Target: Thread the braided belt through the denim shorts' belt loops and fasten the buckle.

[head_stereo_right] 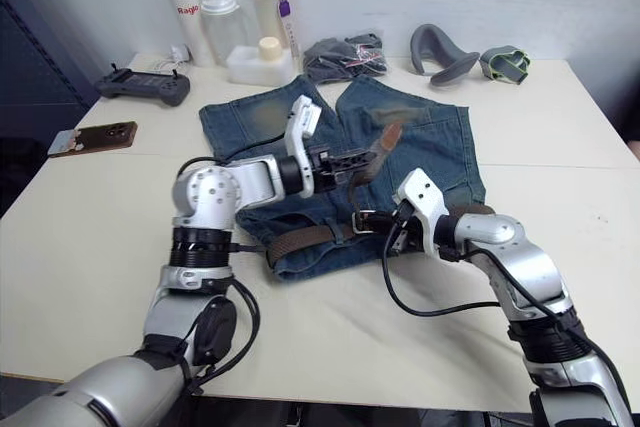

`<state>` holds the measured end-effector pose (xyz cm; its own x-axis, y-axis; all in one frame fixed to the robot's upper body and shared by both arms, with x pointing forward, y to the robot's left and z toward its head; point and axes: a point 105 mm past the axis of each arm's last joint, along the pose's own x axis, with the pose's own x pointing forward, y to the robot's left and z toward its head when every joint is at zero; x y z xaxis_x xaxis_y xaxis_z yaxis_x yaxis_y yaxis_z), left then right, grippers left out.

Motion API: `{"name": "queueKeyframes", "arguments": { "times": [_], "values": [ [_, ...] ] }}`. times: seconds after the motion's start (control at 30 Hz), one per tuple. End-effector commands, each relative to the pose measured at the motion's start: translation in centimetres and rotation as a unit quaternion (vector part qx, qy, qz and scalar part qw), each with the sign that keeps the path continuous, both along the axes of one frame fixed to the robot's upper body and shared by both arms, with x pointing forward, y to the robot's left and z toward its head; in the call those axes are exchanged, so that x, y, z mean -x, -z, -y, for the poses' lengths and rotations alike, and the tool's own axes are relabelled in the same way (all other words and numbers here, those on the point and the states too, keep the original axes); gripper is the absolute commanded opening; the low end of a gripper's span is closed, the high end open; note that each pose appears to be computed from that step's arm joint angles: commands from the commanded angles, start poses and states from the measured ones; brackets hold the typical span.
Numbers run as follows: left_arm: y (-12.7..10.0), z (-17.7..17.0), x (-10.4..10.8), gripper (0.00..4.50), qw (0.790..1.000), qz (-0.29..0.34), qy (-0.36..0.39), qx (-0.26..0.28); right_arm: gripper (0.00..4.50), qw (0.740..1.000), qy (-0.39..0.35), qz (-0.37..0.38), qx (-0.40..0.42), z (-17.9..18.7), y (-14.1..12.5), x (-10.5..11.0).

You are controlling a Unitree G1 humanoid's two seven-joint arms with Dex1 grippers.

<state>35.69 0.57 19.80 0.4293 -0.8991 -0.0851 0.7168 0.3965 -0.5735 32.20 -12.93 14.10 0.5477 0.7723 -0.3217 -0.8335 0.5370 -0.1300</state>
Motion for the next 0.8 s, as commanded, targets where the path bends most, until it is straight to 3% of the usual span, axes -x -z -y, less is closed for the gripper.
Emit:
{"name": "queueKeyframes", "arguments": {
  "times": [0.03,0.17,0.33,0.57,0.7,0.8],
  "values": [
    [-0.8,-0.9,0.5,0.00,1.000,0.012,-0.007,0.015,0.03,0.999,-0.001,0.021,-0.045,0.8,-2.7,0.0],
    [-0.7,-2.1,0.3,0.00,0.999,0.013,-0.030,0.016,0.03,0.995,0.055,0.038,-0.072,2.8,-4.8,-0.8],
    [-0.4,-3.1,0.6,0.00,0.999,0.015,-0.035,0.011,0.03,0.994,0.088,-0.016,-0.064,4.0,-3.3,-0.7],
    [1.2,-4.8,1.7,0.00,0.999,0.012,-0.022,-0.026,0.03,0.996,0.073,-0.002,-0.046,3.9,-3.8,0.1],
    [1.2,-5.4,1.6,0.00,0.999,0.016,-0.030,-0.032,0.03,0.995,0.098,-0.020,-0.025,3.8,-2.5,0.2],
    [1.0,-5.5,1.7,0.00,0.999,0.019,-0.031,-0.030,0.03,0.996,0.076,-0.050,-0.025,2.5,-1.3,1.4]
  ]
}}
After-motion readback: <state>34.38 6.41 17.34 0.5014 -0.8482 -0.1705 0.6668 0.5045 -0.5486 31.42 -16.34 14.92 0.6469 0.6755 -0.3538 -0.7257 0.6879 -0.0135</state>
